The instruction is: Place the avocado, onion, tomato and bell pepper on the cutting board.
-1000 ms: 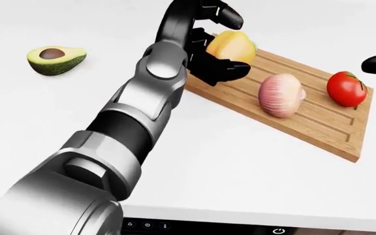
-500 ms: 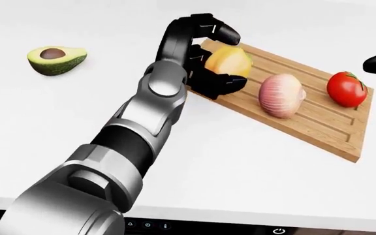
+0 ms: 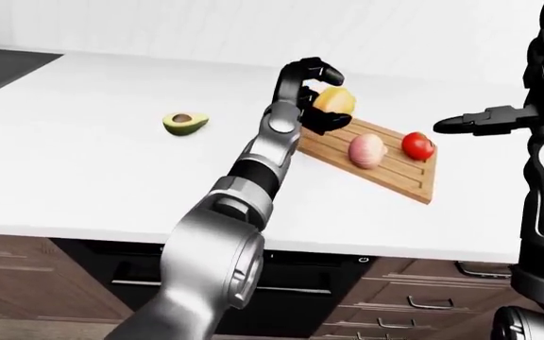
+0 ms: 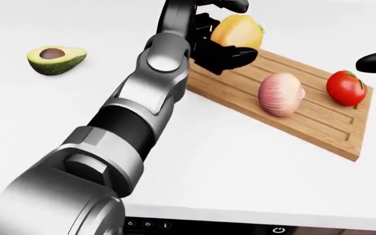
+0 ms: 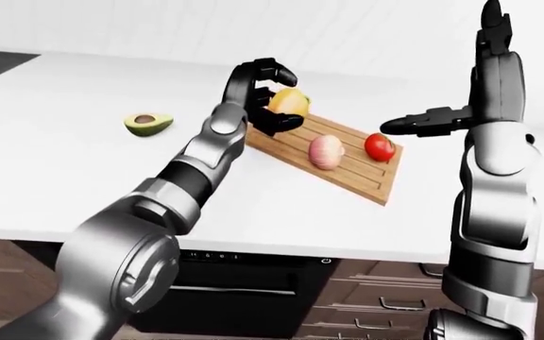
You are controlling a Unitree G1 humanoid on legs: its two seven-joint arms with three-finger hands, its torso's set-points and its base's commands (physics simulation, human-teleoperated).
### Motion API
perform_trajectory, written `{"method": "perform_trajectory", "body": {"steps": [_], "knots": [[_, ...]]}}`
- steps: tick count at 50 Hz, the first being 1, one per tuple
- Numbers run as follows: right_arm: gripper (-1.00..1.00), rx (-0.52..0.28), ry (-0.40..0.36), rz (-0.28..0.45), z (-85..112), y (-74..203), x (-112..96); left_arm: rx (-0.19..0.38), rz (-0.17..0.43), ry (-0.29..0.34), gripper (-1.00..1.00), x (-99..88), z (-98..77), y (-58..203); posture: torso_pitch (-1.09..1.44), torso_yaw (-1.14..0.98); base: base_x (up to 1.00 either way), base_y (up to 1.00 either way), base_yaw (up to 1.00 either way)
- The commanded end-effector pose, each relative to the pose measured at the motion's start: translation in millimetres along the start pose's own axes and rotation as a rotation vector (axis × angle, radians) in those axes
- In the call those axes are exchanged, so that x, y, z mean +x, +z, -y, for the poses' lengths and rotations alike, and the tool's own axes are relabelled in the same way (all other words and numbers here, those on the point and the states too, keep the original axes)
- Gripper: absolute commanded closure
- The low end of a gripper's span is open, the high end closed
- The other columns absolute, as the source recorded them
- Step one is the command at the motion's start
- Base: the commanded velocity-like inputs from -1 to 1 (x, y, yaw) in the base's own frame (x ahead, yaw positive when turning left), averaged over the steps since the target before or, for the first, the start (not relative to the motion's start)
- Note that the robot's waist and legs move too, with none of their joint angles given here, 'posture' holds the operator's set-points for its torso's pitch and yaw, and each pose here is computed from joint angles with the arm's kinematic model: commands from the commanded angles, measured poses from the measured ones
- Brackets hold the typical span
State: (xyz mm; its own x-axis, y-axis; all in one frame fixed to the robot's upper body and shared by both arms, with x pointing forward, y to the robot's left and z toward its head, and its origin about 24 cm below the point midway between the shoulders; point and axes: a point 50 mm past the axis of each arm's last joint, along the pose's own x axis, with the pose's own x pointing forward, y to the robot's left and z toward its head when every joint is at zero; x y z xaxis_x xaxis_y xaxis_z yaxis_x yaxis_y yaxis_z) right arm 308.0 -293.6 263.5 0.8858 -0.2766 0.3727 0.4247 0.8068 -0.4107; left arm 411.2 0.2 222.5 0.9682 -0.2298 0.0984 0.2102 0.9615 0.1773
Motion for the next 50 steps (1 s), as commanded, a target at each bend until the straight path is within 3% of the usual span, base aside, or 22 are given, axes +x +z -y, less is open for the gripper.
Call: {"method": "perform_trajectory", "body": {"steps": [1, 18, 50], "knots": [[-1.0, -0.008, -0.044, 0.083, 11.2, 19, 1, 0.001, 0.123, 0.004, 1.0, 2.5, -2.2, 33, 0.01, 0.0, 0.0, 0.0, 0.0], [-1.0, -0.006, -0.092, 0.097, 22.5, 23, 1, 0.006, 0.14, 0.016, 1.0, 3.2, -4.6, 40, 0.1, 0.0, 0.0, 0.0, 0.0], [-1.0, -0.012, -0.074, 0.096, 18.3, 21, 0, 0.028, 0.167, -0.01, 1.0, 2.6, -0.5, 44, 0.28, 0.0, 0.0, 0.0, 0.0]]}}
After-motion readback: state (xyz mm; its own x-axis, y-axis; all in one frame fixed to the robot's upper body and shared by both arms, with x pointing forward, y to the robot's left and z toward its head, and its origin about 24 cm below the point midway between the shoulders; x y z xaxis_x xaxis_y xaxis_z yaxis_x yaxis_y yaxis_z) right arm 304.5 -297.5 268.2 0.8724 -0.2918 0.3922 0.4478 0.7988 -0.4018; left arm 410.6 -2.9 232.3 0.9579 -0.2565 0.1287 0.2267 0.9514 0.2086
